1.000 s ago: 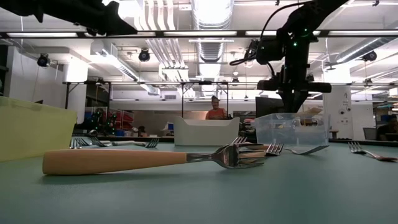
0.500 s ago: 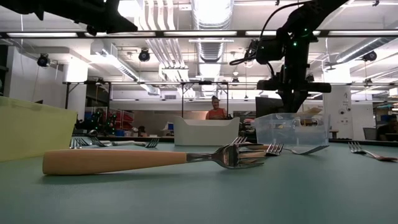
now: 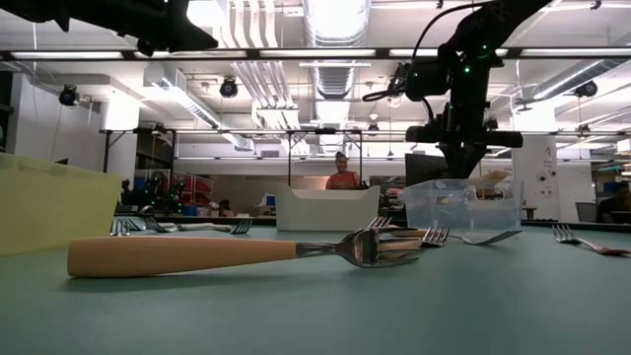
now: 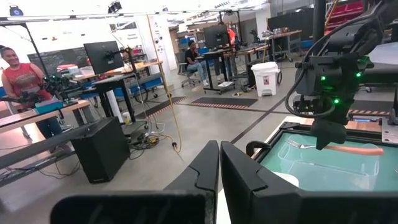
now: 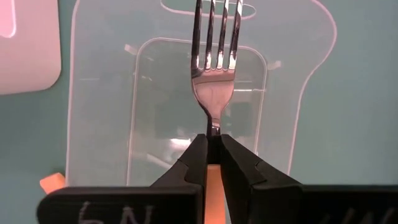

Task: Sort silverware by color (type)
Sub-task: Put the light orange fork into the transparent bin

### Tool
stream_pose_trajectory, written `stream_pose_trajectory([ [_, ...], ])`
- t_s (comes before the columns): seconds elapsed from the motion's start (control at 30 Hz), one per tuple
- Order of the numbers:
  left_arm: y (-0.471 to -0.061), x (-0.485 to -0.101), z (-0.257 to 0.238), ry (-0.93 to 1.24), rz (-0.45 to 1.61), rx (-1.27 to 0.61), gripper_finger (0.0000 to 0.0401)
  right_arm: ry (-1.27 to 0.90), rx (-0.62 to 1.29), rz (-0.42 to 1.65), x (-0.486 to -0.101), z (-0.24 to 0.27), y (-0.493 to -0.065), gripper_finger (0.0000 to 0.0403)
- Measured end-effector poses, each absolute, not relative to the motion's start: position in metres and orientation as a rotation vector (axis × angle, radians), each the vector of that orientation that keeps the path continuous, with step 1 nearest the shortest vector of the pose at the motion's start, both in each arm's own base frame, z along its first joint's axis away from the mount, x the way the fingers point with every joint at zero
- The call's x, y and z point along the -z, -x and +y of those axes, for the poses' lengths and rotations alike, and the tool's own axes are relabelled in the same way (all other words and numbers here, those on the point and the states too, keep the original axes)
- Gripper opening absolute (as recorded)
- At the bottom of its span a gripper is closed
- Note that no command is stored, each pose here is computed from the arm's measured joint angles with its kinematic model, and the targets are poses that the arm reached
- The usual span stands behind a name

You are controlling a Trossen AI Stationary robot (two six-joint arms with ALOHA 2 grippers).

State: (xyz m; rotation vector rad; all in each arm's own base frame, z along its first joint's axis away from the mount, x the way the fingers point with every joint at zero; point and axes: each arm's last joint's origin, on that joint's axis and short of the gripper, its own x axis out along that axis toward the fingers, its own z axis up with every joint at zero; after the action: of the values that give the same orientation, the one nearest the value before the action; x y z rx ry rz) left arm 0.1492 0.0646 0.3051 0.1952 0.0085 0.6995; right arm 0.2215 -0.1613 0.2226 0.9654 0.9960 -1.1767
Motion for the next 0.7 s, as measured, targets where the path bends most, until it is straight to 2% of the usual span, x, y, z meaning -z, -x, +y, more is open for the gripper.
stream_pose_trajectory([
  [0.37, -0.149, -0.305, 0.065, -0.192, 0.004, -0.700, 0.0000, -0.972, 1.155, 0.859, -0.226, -0.168, -0.231, 0.0018],
  [0.7, -0.149, -0.307, 0.065, -0.166, -0.020, -0.700, 0.0000, -0.934, 1.109, 0.887, -0.226, -0.165, -0.233, 0.0018],
])
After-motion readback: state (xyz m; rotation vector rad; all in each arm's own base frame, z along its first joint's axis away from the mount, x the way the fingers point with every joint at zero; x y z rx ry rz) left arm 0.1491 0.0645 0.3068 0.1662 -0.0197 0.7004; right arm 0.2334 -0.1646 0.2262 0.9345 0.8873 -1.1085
